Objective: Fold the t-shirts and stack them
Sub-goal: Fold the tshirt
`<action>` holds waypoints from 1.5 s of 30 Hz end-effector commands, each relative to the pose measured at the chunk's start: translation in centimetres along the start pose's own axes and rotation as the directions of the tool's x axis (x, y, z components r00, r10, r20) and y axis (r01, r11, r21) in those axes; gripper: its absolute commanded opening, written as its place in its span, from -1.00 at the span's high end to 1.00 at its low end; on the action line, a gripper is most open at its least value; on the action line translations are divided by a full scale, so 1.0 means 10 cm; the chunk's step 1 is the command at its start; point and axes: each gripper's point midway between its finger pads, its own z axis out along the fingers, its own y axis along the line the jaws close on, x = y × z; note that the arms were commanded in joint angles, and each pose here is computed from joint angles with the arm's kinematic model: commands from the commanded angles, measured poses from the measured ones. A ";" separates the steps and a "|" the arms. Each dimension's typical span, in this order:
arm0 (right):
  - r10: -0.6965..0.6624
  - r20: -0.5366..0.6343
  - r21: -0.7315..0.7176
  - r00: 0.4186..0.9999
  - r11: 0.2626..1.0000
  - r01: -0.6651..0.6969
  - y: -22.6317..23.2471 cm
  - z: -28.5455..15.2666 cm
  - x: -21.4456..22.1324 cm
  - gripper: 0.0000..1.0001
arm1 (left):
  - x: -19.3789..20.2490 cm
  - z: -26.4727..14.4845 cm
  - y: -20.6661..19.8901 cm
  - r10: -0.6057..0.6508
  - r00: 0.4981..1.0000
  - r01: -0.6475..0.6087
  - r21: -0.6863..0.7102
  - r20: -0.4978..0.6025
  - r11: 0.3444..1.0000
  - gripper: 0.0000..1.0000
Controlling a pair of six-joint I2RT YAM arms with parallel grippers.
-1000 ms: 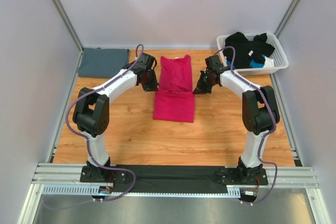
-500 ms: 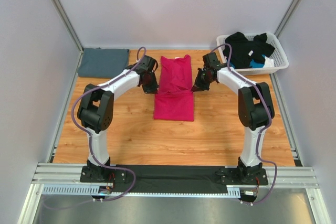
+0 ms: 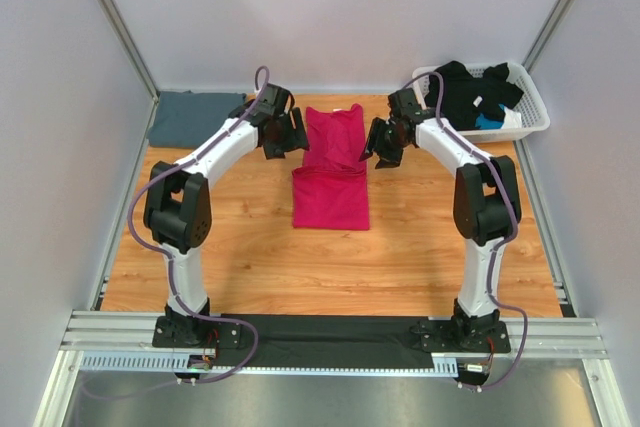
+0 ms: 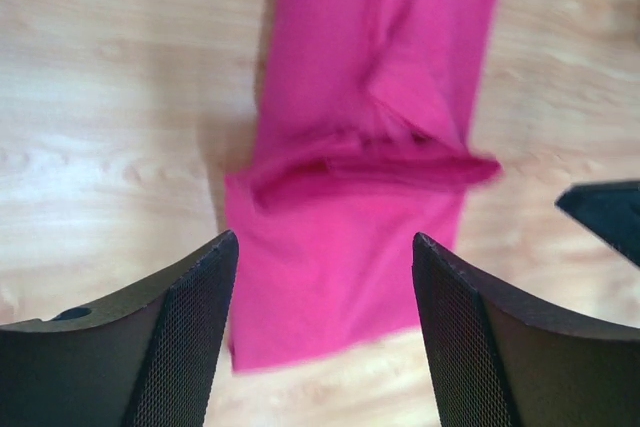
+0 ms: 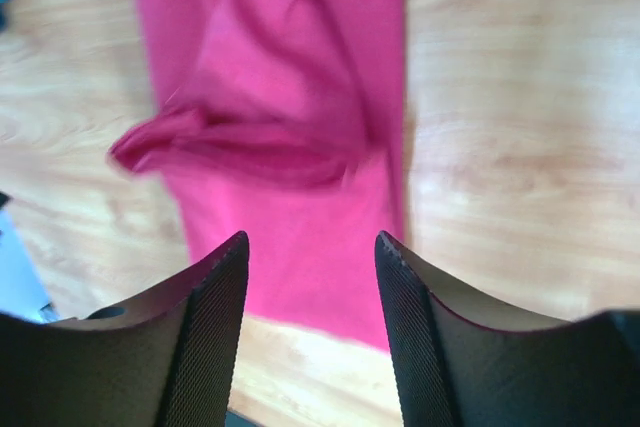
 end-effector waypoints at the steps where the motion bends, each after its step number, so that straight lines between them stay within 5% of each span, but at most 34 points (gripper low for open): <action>1: -0.005 0.084 -0.148 0.996 0.989 0.018 0.44 -0.52 0.05 -0.09 | -0.01 -0.65 -0.31 -0.008 0.999 -0.001 0.183 0.053 0.983 -0.54; 5: 0.007 0.112 -0.210 0.994 0.978 0.017 0.56 -0.38 0.31 0.16 | 0.44 -0.51 -0.24 -0.061 0.998 0.063 0.225 -0.014 0.972 -0.50; 12: 0.008 0.086 -0.176 0.996 0.984 0.008 0.44 0.22 0.43 0.53 | 0.50 -0.01 -0.16 -0.041 0.999 0.044 0.213 -0.019 0.976 0.08; 28: -0.040 0.125 -0.058 0.991 0.997 0.048 0.22 0.77 0.05 0.58 | 0.15 0.96 0.20 -0.054 0.998 0.055 0.073 -0.012 0.996 0.26; 35: -0.054 0.106 -0.070 0.993 0.996 0.061 0.23 0.69 0.03 0.61 | 0.14 0.93 0.16 -0.005 0.999 0.009 0.079 -0.046 0.997 0.31; 39: -0.101 0.155 -0.118 0.983 0.986 0.120 0.47 0.20 -0.07 0.34 | -0.14 0.36 -0.04 0.067 0.997 -0.072 0.122 0.048 0.990 0.19; 45: -0.102 0.160 -0.116 0.982 0.986 0.122 0.39 -0.44 0.26 -0.19 | -0.01 -0.40 -0.09 0.091 0.994 -0.100 0.164 0.063 0.981 -0.30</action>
